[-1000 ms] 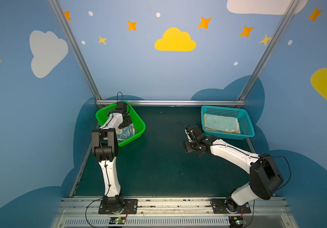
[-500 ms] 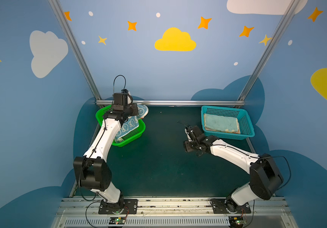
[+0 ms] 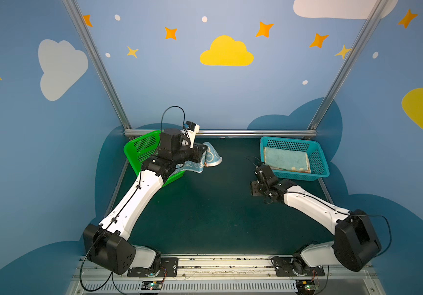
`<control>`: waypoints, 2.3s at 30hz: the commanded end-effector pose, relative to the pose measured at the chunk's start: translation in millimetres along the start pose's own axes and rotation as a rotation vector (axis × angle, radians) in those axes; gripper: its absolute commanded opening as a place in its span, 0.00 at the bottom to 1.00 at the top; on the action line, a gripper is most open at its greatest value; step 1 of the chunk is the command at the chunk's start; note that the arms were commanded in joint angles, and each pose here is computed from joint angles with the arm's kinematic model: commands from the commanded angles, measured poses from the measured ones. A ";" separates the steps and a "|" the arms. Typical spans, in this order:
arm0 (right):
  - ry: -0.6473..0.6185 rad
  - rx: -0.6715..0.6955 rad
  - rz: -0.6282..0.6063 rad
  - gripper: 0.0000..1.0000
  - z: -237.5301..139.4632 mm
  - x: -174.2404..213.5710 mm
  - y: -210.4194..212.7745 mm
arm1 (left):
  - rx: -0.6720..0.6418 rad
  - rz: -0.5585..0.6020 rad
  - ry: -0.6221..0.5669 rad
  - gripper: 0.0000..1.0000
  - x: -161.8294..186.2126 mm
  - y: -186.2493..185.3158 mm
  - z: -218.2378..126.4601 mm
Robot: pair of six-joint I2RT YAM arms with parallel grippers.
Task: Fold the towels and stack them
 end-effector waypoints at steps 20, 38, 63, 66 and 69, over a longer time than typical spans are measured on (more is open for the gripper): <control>-0.171 -0.014 -0.100 0.65 -47.6 -11.2 -46.0 | 0.499 -0.014 0.342 0.04 94.8 -148.7 116.7; -0.322 -0.486 -0.777 0.66 -66.9 13.6 28.4 | 0.152 -0.447 0.545 0.21 228.8 4.5 133.0; 0.000 -0.309 -1.129 0.53 27.5 31.4 19.4 | -0.095 -0.377 0.460 1.00 226.3 44.5 90.4; -0.012 -0.367 -1.145 0.53 27.9 34.4 27.5 | -0.126 -0.370 0.447 1.00 221.0 49.4 82.9; 0.001 -0.388 -1.170 0.52 31.5 37.0 31.2 | -0.140 -0.370 0.432 1.00 219.0 50.9 77.1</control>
Point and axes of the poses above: each gripper's point midway between its finger pads, its own z axis out along the fingers, its own y axis along the line the jaws close on, x = y × z, the point moved 2 cm from there along -z, back along the fingers, and after that the axes turned 12 degrees about z, right-handed, at the moved point
